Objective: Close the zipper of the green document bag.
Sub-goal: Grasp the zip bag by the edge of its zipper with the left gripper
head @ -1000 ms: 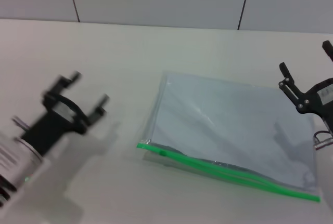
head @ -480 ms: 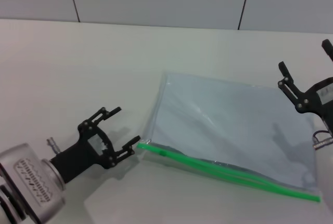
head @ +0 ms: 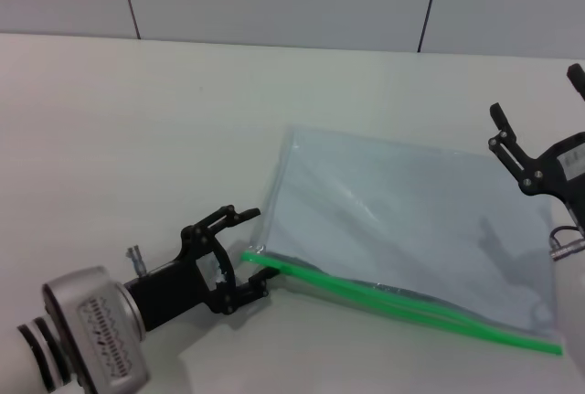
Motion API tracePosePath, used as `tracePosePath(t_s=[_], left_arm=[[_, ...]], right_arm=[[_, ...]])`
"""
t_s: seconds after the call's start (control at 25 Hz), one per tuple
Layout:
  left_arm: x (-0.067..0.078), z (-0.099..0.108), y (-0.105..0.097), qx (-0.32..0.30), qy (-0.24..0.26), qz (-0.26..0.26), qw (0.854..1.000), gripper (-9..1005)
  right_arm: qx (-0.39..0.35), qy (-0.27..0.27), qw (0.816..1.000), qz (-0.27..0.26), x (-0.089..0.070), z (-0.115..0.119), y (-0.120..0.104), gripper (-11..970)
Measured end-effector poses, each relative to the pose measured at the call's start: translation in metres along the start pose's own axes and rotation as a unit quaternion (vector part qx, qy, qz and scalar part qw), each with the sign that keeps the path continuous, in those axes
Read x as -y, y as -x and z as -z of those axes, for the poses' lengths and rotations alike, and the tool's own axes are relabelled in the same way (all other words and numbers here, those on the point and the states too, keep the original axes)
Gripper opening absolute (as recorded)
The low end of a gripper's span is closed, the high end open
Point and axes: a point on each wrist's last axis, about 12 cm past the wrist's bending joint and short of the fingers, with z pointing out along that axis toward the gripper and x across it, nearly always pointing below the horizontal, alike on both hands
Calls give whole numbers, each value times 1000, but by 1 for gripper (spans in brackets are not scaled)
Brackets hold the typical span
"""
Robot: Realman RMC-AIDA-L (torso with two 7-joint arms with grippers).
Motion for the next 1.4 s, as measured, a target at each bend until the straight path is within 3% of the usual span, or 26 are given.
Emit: tracePosePath(t_s=[0.52, 1.32, 1.4], left_arm=[[-11, -16, 3, 3, -7, -113, 994, 783], [-16, -30, 5, -5, -17, -178, 984, 757], [-16, -31, 4, -6, -18, -181, 983, 602]], right_arm=[[12, 12, 1000, -3, -3, -7, 3, 850], [30, 30, 999, -5, -9, -17, 9, 850], [30, 30, 999, -5, -9, -17, 9, 850]])
